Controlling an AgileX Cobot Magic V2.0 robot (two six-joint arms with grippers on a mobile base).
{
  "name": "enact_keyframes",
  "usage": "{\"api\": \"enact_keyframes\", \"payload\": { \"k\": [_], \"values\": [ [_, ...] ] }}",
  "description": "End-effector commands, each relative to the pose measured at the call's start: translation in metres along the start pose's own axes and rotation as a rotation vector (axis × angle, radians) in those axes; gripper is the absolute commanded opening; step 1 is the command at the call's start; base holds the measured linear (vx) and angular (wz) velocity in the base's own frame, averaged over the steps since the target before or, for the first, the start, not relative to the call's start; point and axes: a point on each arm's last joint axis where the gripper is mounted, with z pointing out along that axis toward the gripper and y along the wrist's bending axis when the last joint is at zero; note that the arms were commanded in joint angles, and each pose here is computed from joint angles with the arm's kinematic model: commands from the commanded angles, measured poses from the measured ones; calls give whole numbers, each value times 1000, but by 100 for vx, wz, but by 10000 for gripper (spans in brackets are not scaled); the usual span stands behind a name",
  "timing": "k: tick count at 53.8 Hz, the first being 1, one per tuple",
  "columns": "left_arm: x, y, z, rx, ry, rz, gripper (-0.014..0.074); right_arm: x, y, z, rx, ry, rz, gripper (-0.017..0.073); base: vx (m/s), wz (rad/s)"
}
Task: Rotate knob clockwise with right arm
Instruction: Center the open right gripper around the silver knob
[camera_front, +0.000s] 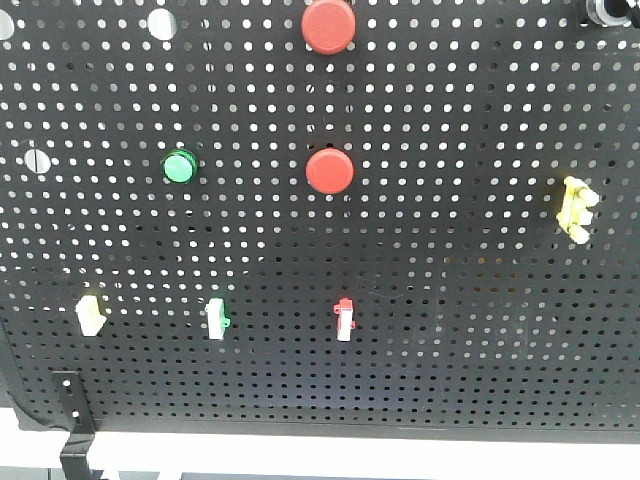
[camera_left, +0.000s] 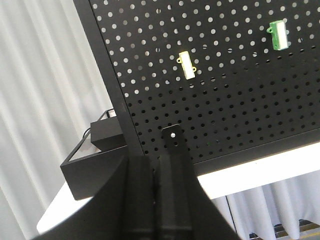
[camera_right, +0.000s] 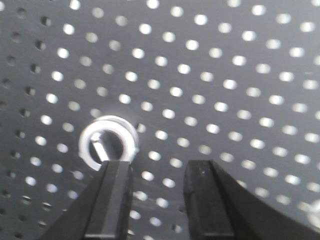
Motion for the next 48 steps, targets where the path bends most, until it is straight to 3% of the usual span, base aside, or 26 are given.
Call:
{"api": "enact_keyframes", "payload": {
  "k": [1,17,32,37,46,48],
  "values": [
    [3,-2,-1,-5,-60,-10,-6,-19,-5,-5,25,-125,-47,337,0,0],
    [3,-2,-1,-5,-60,-10,-6,-17,-4,-2,28,-117,-197,337,0,0],
    [3,-2,-1,-5,-60,-10,-6,-14,-2,3,25,-107,-247,337,0,0],
    [3,-2,-1,-5,-60,-10,-6,-17,8,3,-10,-125,-273,337,0,0],
    [3,-2,-1,-5,-60,-10,-6,-24,25,1,-49,-166,-478,337,0,0],
    [3,-2,-1,-5,-60,-10,-6,-24,24,1,-45,-165,-499,337,0,0]
  ]
}}
